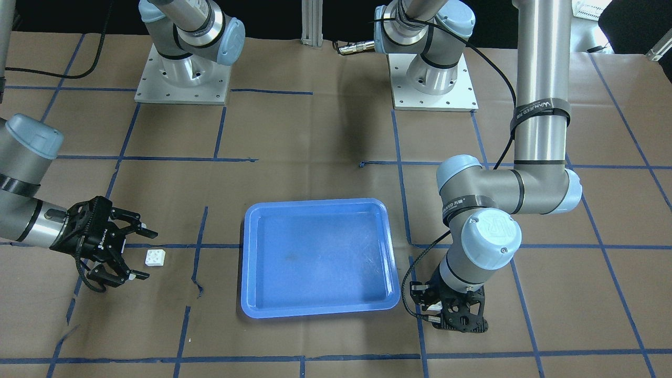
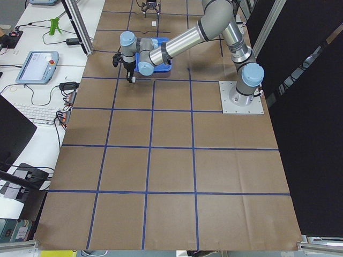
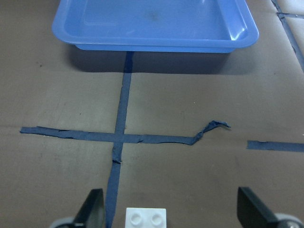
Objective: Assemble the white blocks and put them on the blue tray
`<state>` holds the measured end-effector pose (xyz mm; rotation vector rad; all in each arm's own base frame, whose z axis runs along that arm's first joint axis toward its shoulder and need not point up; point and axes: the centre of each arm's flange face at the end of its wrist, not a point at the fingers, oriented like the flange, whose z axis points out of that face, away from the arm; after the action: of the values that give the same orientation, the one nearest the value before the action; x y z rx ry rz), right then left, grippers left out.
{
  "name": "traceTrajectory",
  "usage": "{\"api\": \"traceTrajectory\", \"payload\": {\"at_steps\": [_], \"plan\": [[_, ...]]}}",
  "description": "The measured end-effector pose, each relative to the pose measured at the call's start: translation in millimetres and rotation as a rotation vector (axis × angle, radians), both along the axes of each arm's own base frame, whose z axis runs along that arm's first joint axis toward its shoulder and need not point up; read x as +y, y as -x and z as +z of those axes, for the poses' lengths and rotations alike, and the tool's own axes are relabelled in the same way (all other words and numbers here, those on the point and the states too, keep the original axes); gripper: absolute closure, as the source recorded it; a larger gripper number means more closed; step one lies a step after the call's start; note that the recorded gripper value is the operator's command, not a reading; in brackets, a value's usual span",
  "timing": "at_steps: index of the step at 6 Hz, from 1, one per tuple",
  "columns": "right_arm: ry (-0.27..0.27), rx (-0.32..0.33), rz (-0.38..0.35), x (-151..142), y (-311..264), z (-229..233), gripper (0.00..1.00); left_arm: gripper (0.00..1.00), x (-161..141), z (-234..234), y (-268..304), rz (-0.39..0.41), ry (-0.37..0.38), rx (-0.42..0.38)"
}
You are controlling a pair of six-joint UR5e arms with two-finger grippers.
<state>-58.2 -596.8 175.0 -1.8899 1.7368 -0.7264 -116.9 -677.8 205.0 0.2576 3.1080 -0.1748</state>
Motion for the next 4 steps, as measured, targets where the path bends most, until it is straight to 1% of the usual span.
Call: {"api": "traceTrajectory", "payload": {"at_steps": [1,2,3,4], "plan": [[-0.005,-0.008,0.008,1.8,3.3,-12.7,0.00,0.97,16.6,10.9,21.8,-0.168,-0.001,-0.014],[-0.012,-0.009,0.010,3.1,6.5,-22.2,0.00,0.97,38.2,15.9,62.2,-0.362,-0.009,-0.030],[-0.024,-0.009,0.012,5.8,7.0,-28.5,0.01,0.97,61.5,19.5,112.0,-0.531,-0.013,-0.048],[-0.036,-0.010,0.012,9.3,5.9,-32.9,0.18,0.97,80.6,18.2,153.7,-0.689,-0.015,-0.064]]}}
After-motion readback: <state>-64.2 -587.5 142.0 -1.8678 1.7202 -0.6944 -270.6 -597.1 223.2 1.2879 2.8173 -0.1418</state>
